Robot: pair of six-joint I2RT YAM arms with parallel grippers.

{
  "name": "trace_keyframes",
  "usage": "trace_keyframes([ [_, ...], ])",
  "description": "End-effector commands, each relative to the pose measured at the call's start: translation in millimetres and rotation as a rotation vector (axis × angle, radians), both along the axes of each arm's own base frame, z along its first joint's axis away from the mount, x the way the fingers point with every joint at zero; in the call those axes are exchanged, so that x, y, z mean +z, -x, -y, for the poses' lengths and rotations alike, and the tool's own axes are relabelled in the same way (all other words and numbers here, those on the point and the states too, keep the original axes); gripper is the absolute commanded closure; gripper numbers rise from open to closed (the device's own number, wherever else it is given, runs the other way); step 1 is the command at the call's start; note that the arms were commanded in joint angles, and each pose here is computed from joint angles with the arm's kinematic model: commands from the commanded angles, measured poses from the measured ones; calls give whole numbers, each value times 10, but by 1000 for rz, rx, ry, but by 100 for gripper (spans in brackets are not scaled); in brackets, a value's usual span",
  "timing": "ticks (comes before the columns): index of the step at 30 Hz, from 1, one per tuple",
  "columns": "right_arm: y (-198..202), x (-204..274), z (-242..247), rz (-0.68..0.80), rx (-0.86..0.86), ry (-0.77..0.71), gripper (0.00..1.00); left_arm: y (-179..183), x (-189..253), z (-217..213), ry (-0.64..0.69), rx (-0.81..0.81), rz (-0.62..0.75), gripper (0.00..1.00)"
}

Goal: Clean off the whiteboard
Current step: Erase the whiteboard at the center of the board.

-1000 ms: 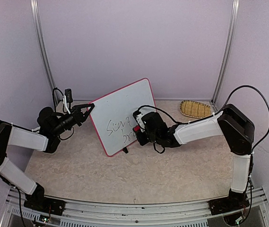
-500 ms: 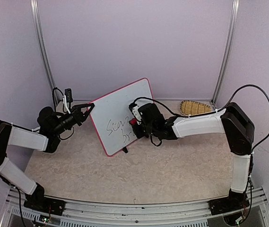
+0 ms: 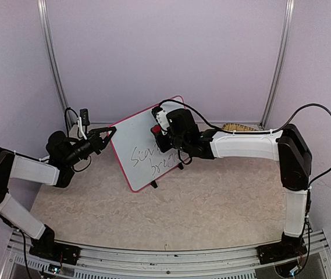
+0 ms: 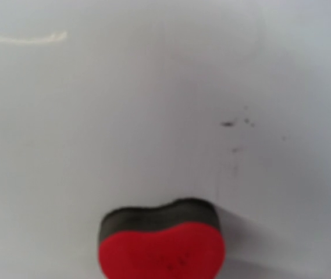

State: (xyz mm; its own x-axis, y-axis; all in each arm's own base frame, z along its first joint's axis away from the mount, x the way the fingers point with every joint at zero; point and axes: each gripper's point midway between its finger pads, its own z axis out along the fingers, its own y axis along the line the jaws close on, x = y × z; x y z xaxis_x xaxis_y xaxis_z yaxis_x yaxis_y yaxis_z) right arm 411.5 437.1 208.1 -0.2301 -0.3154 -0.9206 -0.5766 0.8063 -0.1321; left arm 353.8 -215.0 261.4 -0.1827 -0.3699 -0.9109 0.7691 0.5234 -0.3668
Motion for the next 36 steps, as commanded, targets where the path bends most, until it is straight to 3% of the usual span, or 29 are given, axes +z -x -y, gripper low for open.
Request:
trace_keyframes([
  [1,-21,-113,-101,7,14,16,82,222,-184,265,-74,-163,-5,100],
  [11,145,-633,44,-86,15,39,83,216,-194,274,-73,-166,-8,100],
  [36,415,-1156,350,-177,-21,71,83,228,-184,269,-75,-165,-5,100],
])
